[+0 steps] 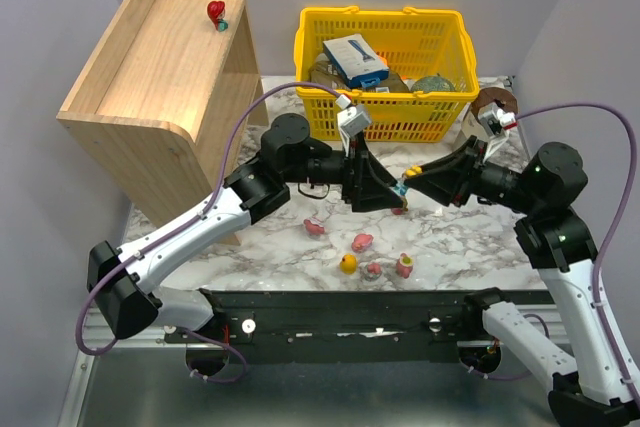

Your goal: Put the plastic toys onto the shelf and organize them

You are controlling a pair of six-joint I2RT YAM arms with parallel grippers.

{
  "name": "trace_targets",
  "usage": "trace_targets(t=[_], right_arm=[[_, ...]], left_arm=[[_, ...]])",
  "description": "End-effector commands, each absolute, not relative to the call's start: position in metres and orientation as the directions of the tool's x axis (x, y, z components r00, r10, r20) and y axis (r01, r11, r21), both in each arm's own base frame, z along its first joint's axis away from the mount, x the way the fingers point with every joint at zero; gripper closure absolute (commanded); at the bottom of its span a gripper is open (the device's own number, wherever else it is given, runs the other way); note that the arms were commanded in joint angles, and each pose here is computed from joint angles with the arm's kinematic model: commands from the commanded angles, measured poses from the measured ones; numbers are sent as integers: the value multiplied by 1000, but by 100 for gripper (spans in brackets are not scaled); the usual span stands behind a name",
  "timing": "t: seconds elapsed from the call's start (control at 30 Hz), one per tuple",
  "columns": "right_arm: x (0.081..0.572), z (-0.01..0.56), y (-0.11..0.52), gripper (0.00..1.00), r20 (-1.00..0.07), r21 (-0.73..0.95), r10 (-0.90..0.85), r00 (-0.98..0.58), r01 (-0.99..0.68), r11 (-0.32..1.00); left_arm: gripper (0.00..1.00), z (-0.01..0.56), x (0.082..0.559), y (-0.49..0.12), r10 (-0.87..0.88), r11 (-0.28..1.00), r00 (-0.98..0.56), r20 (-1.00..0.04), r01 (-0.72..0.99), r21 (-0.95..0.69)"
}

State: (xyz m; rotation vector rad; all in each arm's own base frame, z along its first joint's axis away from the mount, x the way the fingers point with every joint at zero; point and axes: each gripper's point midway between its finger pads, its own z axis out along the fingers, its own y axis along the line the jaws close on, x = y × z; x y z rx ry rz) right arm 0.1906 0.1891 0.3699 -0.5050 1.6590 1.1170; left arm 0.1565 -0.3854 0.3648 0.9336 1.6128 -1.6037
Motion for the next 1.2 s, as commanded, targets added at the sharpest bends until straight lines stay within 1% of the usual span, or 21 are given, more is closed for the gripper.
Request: trace_targets(t=[0.0, 0.03, 0.13, 0.23, 0.33, 0.5, 0.67, 0.77, 1.07, 1.17], right_arm=[[136, 409, 203, 99, -945, 325, 112, -308, -921, 216], [126, 412, 205, 99, -946, 322, 98, -309, -932, 167], [114, 419, 205, 99, -953, 298, 84, -289, -948, 110], [110, 422, 205, 99, -955, 293, 81, -286, -952, 92], [109, 423, 206, 99, -955, 292, 87, -284, -953, 84], [112, 424, 206, 99, -956, 284, 98, -275, -954, 95], [118, 422, 206, 99, -957, 282, 102, -271, -953, 114], [120, 420, 206, 99, -957, 283, 101, -272, -952, 118], [122, 421, 207, 99, -964, 260, 98, -249, -958, 119], [124, 420, 207, 99, -964, 259, 96, -249, -958, 122]], left_arm=[[25, 404, 131, -375, 9, -153, -453, -891, 880, -449], [25, 411, 129, -373, -4, -165, -440, -898, 886, -433], [26, 421, 123, -368, -15, -184, -417, -909, 894, -407], [29, 424, 120, -367, -14, -197, -413, -911, 894, -402], [33, 424, 115, -370, -7, -228, -423, -906, 883, -411], [38, 426, 95, -373, 10, -320, -431, -903, 854, -411], [38, 429, 87, -376, 14, -367, -447, -894, 830, -421], [40, 427, 85, -380, 26, -372, -460, -888, 820, -435], [53, 413, 97, -393, 64, -321, -494, -867, 812, -487], [59, 410, 98, -394, 73, -317, -494, -866, 812, -490]])
